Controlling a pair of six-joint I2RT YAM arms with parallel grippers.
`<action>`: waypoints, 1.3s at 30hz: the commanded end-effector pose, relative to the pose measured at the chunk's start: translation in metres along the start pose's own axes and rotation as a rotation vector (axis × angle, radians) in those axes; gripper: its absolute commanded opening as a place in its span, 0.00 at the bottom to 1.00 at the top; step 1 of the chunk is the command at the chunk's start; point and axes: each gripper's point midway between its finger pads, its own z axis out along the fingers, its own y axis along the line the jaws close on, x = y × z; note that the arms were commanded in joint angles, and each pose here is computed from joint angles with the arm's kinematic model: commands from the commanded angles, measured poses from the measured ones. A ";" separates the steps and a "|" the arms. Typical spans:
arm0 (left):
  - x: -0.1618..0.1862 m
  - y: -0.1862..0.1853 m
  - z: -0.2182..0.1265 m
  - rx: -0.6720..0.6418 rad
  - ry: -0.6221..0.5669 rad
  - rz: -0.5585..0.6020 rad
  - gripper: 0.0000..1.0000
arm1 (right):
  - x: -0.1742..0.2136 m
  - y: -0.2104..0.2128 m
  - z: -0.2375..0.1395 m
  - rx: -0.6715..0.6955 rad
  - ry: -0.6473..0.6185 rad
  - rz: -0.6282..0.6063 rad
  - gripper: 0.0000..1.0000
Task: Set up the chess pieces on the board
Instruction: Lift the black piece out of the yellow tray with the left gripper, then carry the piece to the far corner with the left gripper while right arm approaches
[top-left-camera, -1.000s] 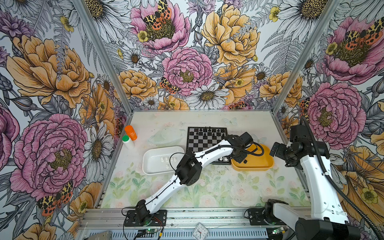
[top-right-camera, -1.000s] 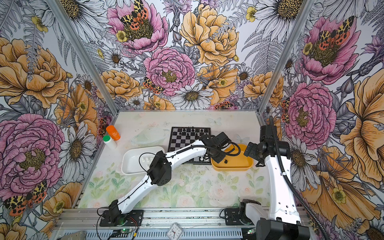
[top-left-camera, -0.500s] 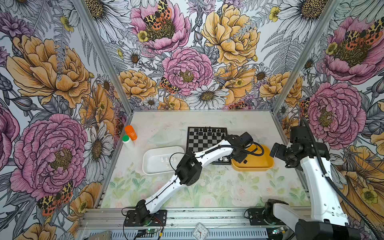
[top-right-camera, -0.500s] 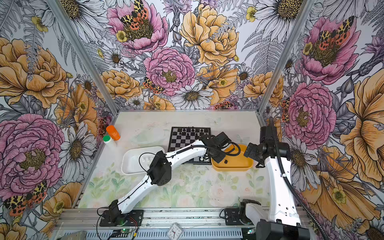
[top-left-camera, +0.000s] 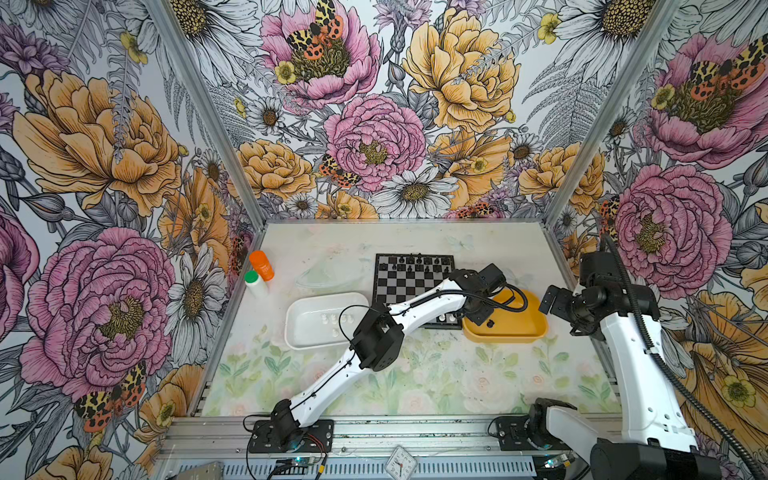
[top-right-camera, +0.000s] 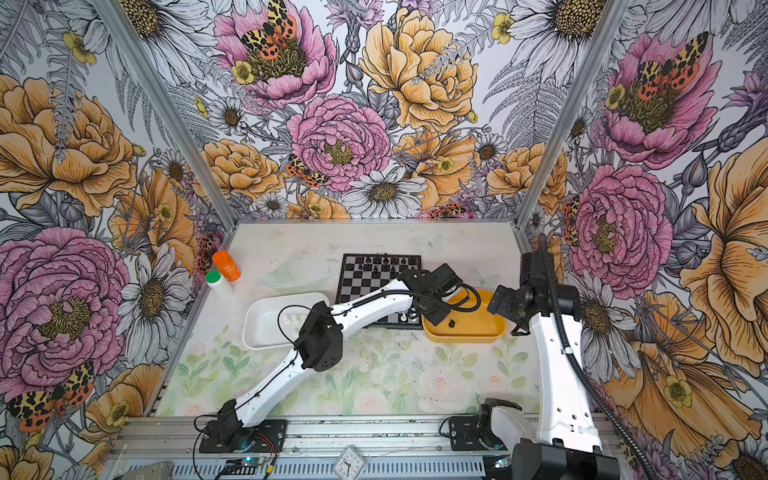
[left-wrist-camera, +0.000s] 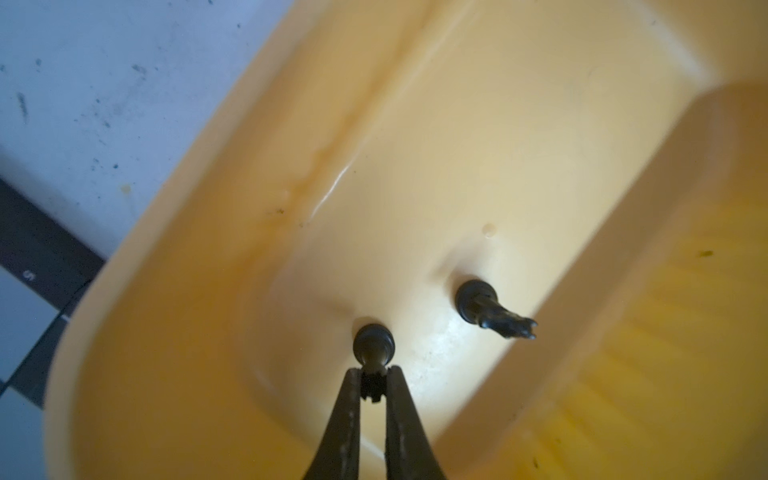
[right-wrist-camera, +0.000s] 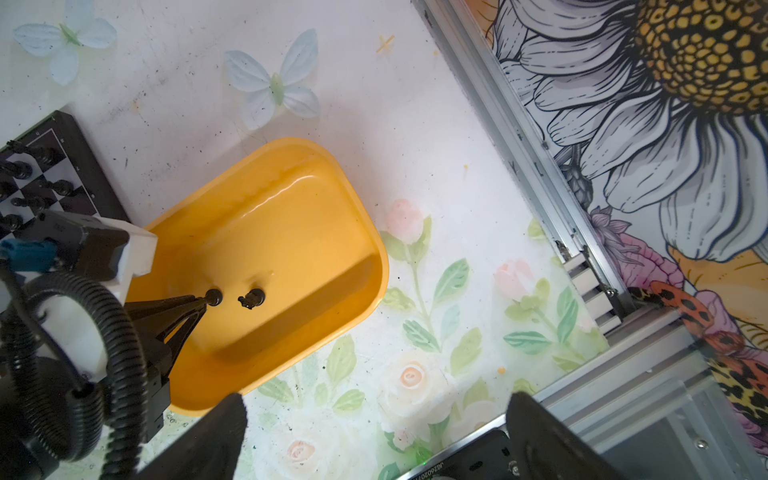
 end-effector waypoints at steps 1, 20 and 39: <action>-0.022 0.021 -0.039 -0.044 -0.074 -0.007 0.10 | -0.006 0.004 -0.002 -0.021 -0.026 -0.010 1.00; -0.071 0.039 -0.118 -0.025 -0.264 -0.044 0.09 | -0.015 0.010 0.000 -0.039 -0.035 0.001 0.99; -0.054 0.142 -0.173 -0.253 -0.269 -0.076 0.06 | -0.030 0.065 0.003 -0.131 -0.039 -0.068 0.98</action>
